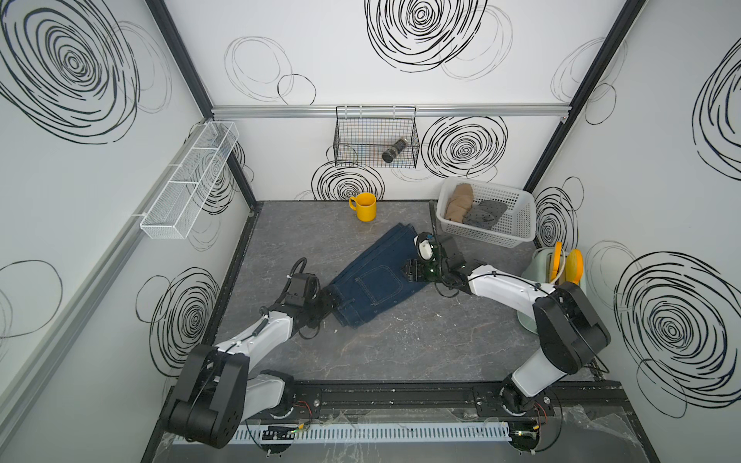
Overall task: Roll up the skirts
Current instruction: Adjust the skirt at the center of the board, then roll the skirt at the center of the board.
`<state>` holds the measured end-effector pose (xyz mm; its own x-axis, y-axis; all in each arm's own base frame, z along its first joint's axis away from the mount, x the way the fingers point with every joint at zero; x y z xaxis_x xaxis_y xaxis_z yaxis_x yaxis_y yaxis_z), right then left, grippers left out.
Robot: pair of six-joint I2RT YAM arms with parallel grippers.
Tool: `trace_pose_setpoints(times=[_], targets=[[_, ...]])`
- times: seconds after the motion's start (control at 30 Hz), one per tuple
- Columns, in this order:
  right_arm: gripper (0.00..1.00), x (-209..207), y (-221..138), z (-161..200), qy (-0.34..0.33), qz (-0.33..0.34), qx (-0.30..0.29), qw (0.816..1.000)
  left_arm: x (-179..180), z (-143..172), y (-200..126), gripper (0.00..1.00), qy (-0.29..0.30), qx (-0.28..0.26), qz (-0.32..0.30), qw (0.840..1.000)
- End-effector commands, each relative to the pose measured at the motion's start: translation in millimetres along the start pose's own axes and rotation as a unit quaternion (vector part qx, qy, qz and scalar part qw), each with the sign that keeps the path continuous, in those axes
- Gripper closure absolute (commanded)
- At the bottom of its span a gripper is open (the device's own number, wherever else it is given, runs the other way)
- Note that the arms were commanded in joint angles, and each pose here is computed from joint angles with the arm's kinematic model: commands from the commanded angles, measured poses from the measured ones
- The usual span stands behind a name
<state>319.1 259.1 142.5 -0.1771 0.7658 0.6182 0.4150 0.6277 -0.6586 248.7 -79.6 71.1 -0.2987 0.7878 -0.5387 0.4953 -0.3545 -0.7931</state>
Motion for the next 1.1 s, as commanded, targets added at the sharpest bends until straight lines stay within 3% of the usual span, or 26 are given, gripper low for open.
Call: trace_pose_setpoints(times=[0.0, 0.13, 0.27, 0.5, 0.63, 0.8, 0.93, 1.07], targets=[[0.39, 38.1, 32.0, -0.1, -0.017, -0.071, 0.022, 0.997, 2.9, -10.8, 6.6, 0.42, -0.023, -0.036, 0.009, 0.999], [0.61, 58.0, 84.7, 18.9, -0.007, -0.098, 0.085, 0.991, 7.5, -13.4, 19.6, 0.68, -0.025, -0.025, 0.004, 0.999], [0.69, 71.7, 112.2, 37.3, -0.026, -0.101, 0.104, 0.989, 8.0, -17.4, 21.7, 1.0, -0.024, -0.022, -0.006, 0.999], [0.78, 56.9, 156.7, 69.3, -0.026, -0.049, 0.161, 0.985, -2.9, -22.9, -10.5, 1.0, 0.005, -0.035, -0.027, 0.999], [0.78, 64.3, 157.8, 109.2, -0.027, -0.063, 0.201, 0.977, -9.0, -20.6, -37.5, 1.0, 0.035, -0.041, -0.042, 0.998], [0.79, 71.9, 146.6, 164.8, 0.027, -0.083, 0.261, 0.961, -3.3, -7.1, -54.1, 1.0, 0.045, -0.027, -0.043, 0.998], [0.73, 83.3, 140.1, 193.1, 0.053, -0.104, 0.287, 0.951, -4.1, -5.7, -68.5, 1.0, 0.05, -0.025, -0.057, 0.997], [0.65, 79.0, 138.0, 185.4, 0.061, -0.091, 0.264, 0.958, -1.6, -4.1, -71.9, 1.0, 0.03, -0.021, -0.066, 0.997]])
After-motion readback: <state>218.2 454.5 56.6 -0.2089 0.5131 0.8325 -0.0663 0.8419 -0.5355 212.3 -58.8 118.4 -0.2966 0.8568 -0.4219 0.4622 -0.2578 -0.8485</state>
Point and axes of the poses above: each gripper's point midway between its finger pads, its own y axis out along the fingers, its own x axis along the line the jaws close on, z = x × y, the point moved 5 cm from there along -y, back along the fingers, and after that the axes turned 12 degrees about y, right-handed, at the moved point
